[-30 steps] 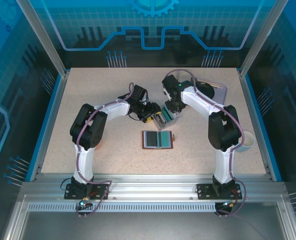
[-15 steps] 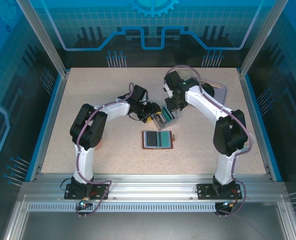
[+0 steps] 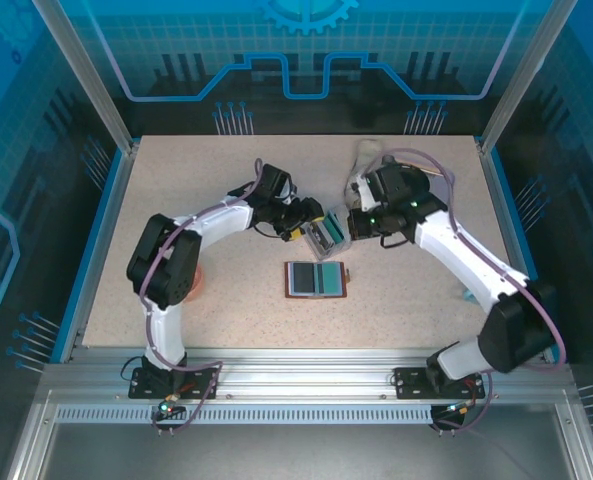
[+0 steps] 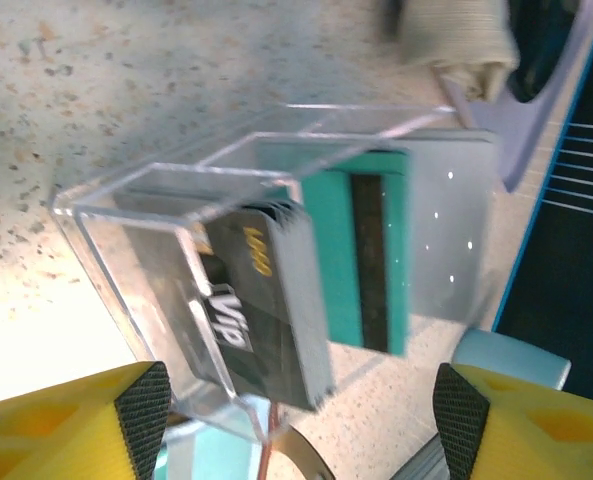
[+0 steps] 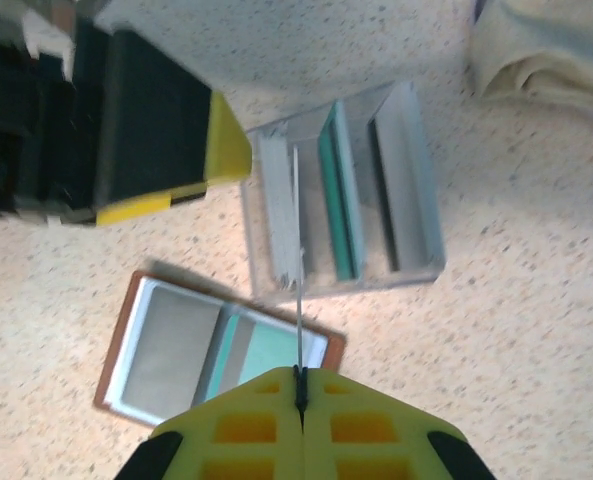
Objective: Put the credit cards into the card holder
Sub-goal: Flip over the card slot in the card holder.
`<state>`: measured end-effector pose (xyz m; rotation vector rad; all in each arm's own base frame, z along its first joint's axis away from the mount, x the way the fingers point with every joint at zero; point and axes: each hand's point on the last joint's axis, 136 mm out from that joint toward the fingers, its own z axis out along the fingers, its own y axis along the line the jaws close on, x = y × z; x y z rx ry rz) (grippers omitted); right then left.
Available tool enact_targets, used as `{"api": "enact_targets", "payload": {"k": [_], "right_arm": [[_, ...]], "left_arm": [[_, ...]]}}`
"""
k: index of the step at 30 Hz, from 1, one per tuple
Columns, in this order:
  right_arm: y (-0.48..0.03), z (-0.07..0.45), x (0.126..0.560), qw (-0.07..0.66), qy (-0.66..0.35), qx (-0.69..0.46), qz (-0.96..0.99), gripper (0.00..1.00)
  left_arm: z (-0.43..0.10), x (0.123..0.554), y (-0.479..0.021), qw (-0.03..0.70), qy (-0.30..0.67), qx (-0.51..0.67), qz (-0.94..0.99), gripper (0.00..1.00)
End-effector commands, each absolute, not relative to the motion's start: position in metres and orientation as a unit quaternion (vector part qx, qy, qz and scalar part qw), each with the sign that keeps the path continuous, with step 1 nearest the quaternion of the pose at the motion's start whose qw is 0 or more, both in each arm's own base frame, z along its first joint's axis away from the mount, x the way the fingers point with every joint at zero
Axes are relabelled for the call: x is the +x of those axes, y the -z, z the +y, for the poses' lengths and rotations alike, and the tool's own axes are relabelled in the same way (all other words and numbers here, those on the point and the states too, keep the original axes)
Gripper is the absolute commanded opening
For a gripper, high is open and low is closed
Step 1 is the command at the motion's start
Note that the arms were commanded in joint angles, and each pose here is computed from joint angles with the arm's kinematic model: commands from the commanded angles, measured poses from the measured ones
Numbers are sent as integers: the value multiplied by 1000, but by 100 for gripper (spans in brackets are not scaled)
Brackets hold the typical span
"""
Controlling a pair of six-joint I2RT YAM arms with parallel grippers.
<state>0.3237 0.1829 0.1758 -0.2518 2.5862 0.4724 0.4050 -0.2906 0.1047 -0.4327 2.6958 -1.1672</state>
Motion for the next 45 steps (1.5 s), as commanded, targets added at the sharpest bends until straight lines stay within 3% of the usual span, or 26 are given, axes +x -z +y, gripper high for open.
{"api": "enact_targets", "payload": {"k": [1, 11, 20, 37, 45], "right_arm": [[-173, 199, 312, 240, -236, -50, 940, 5], [-103, 195, 262, 154, -211, 1, 965, 4], [-76, 188, 255, 126, -188, 2, 974, 4], [-64, 195, 255, 120, -205, 1, 971, 5], [-91, 210, 259, 140, -248, -22, 958, 5]], "left_arm": [[-272, 385, -120, 104, 371, -132, 913, 74], [-238, 315, -77, 51, 334, -164, 927, 72], [-237, 292, -50, 12, 322, -161, 933, 62], [-248, 275, -16, -27, 299, -147, 943, 26], [-252, 273, -11, -31, 293, -142, 945, 23]]}}
